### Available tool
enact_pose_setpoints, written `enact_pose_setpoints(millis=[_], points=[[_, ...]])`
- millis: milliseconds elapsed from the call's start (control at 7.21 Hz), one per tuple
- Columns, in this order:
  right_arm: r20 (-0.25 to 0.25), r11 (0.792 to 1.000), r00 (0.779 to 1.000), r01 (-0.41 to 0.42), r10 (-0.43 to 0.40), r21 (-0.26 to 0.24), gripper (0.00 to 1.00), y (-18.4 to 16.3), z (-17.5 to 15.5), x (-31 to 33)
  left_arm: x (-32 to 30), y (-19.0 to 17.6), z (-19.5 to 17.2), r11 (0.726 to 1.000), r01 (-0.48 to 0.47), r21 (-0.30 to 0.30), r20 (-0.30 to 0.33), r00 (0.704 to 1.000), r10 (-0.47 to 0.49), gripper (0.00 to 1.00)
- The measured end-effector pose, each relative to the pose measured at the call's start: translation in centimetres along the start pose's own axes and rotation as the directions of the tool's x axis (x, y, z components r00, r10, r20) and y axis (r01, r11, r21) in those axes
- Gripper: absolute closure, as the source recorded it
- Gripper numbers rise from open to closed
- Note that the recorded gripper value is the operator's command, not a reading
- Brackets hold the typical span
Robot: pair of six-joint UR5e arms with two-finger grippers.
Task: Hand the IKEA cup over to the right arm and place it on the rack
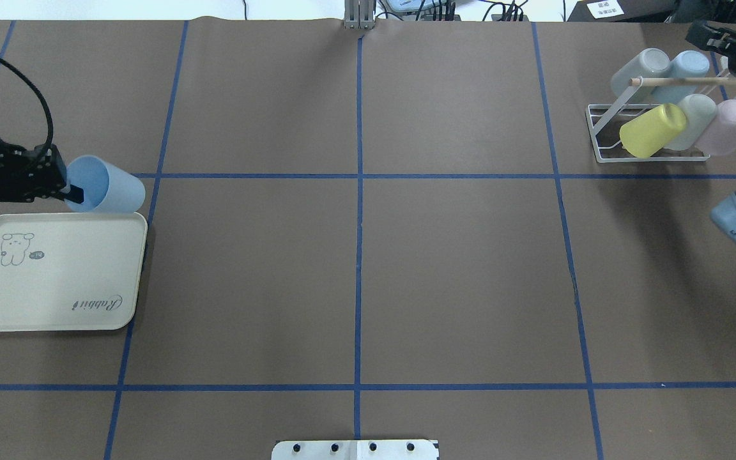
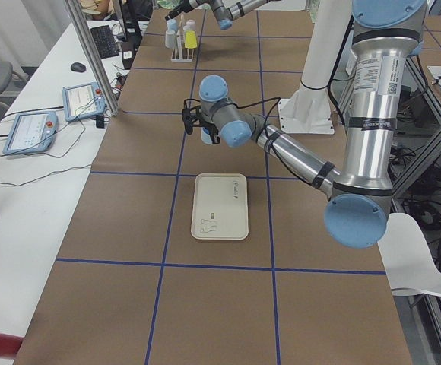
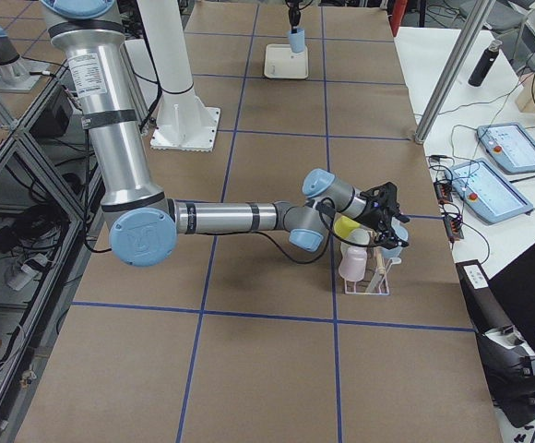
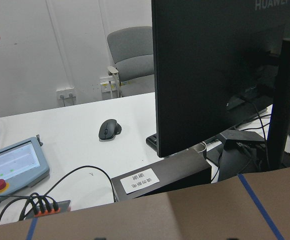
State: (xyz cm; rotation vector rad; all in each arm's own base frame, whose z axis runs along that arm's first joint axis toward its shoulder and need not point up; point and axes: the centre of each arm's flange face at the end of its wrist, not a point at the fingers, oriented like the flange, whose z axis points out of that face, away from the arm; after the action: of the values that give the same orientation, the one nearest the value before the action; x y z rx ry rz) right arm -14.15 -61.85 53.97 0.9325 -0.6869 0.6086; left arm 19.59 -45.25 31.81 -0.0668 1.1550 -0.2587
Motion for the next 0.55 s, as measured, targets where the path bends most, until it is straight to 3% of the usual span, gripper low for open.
enact_pose_setpoints(millis=[277,555], points=[[0.056,1.000,0.998,-0.010,0.008,0.027,0.01,-0.4,-0.8,-1.0,8.5,-1.2,-2.4,0.998,0.065,0.017,-0.050,0.997,-0.064,1.00],[0.149,0.997,0.988,-0.056,0.047,0.054,0.01,-2.1,-3.0,-3.9,16.1,-2.1,-3.8,0.987,0.160,0.027,-0.121,0.980,-0.155,1.00]])
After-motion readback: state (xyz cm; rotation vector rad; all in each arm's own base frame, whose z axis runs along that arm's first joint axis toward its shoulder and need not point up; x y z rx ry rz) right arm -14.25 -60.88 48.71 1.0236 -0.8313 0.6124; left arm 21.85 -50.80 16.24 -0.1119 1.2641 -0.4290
